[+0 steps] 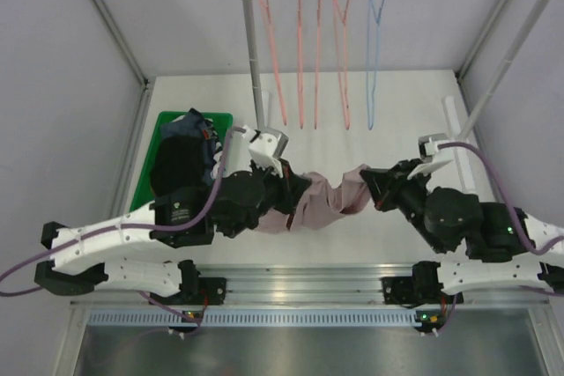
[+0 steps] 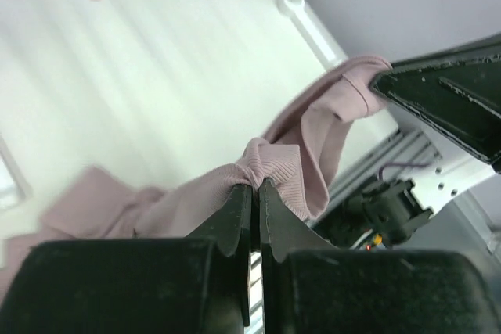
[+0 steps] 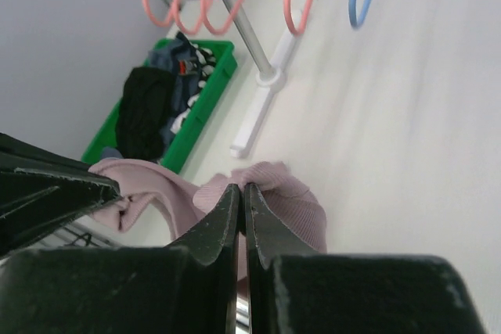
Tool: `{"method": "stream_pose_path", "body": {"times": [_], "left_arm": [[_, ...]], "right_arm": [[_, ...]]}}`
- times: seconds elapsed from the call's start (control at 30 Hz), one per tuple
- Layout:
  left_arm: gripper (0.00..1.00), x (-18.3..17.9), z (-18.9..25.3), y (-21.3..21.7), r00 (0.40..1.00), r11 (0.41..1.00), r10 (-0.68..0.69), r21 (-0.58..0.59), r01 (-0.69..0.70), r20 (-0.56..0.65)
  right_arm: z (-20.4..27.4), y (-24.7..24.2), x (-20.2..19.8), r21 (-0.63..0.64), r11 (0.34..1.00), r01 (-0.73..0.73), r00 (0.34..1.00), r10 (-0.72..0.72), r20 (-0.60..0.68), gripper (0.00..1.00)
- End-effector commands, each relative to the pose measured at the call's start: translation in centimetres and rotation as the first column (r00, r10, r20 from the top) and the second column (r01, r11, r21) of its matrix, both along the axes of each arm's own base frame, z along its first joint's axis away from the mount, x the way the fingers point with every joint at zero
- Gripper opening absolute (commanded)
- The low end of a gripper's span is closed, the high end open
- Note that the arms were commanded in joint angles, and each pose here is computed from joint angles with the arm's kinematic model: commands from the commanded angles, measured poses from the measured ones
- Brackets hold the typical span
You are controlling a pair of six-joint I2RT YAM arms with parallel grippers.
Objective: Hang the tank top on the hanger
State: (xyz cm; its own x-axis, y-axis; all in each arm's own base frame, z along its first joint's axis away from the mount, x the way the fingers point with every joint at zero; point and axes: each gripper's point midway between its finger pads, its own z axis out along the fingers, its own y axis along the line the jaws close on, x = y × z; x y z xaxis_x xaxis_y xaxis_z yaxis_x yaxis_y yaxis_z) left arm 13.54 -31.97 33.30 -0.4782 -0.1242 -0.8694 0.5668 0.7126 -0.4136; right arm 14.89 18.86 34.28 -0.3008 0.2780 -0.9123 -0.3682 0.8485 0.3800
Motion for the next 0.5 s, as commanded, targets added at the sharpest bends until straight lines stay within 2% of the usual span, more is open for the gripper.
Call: {"method": "stream_pose_path", "body": {"times": [0.0, 0.07, 0.1, 0.2, 0.33, 0.47], "left_arm": [[0.0, 1.8, 6.5, 3.5, 0.987, 0.994, 0.102, 0.023, -0.105, 0.125], [0.0, 2.4, 8.8, 4.0, 0.977, 0.99, 0.134, 0.022, -0.14, 0.168], [0.0, 2.5, 9.9, 4.1, 0.973, 0.989, 0.142, 0.014, -0.147, 0.181], [0.0, 3.1, 14.3, 5.4, 0.957, 0.981, 0.191, -0.053, -0.184, 0.217], [0.0, 3.2, 16.5, 6.6, 0.948, 0.976, 0.217, -0.077, -0.204, 0.233], [0.0, 3.3, 16.1, 7.6, 0.944, 0.97, 0.243, -0.074, -0.232, 0.223]], "right_arm": [[6.7, -1.0, 0.4, 0.088, 0.996, 0.005, 0.995, -0.013, 0.097, 0.0], [9.4, -1.5, 0.5, 0.14, 0.99, 0.008, 0.992, -0.025, 0.121, 0.0], [10.1, -1.5, 0.6, 0.122, 0.992, 0.007, 0.99, -0.025, 0.142, 0.0], [13.1, -2.2, 0.8, 0.15, 0.989, 0.014, 0.983, -0.041, 0.181, 0.0], [16.3, -3.2, 1.1, 0.178, 0.983, 0.04, 0.973, -0.079, 0.215, 0.0], [17.1, -3.6, 1.2, 0.191, 0.98, 0.052, 0.97, -0.095, 0.224, 0.0]]}}
